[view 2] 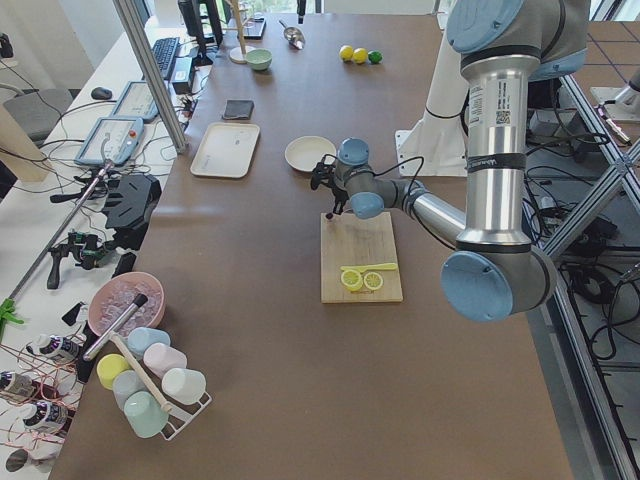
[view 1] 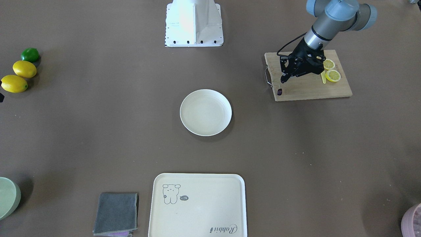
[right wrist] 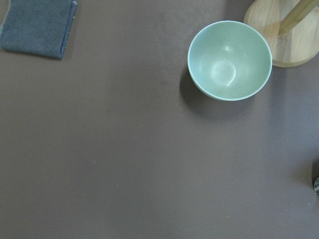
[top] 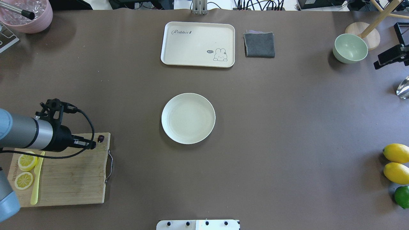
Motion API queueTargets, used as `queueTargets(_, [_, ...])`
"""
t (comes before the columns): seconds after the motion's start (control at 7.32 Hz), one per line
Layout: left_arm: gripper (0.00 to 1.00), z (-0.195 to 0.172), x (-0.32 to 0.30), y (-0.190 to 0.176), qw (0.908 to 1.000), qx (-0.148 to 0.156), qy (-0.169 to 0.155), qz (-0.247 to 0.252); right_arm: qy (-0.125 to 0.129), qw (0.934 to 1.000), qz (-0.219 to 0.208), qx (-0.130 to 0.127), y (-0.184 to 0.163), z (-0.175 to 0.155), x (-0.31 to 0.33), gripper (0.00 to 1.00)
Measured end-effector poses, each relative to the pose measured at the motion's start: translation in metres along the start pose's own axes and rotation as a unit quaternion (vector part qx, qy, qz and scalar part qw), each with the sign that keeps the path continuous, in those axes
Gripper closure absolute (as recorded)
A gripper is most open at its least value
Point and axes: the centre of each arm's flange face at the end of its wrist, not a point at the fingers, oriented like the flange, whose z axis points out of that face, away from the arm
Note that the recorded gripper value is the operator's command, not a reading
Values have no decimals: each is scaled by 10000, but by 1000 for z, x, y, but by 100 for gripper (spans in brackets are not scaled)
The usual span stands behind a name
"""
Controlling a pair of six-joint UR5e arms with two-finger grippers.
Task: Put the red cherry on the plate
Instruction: 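Carry the cherries with the left gripper over the plate and lower them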
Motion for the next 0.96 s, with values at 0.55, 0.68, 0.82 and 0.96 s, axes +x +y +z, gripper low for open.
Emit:
queueTargets(0.55, [100, 32, 144, -92, 9967, 172, 367, -702, 79, 9999, 123, -85, 15, 7, 20, 0])
queueTargets(0.68, [94, 39, 165, -101, 9958, 189, 356, -827, 104, 9998, 139, -112, 22, 8, 27, 0])
queueTargets(0.82, [52, 49, 184, -102, 9953, 253, 327, -873, 159, 9996, 139, -205, 34, 14, 42, 0])
queueTargets(0.96, [3, 58, 200, -103, 9947, 317, 313, -929, 221, 9991, 150, -319, 47, 21, 61, 0])
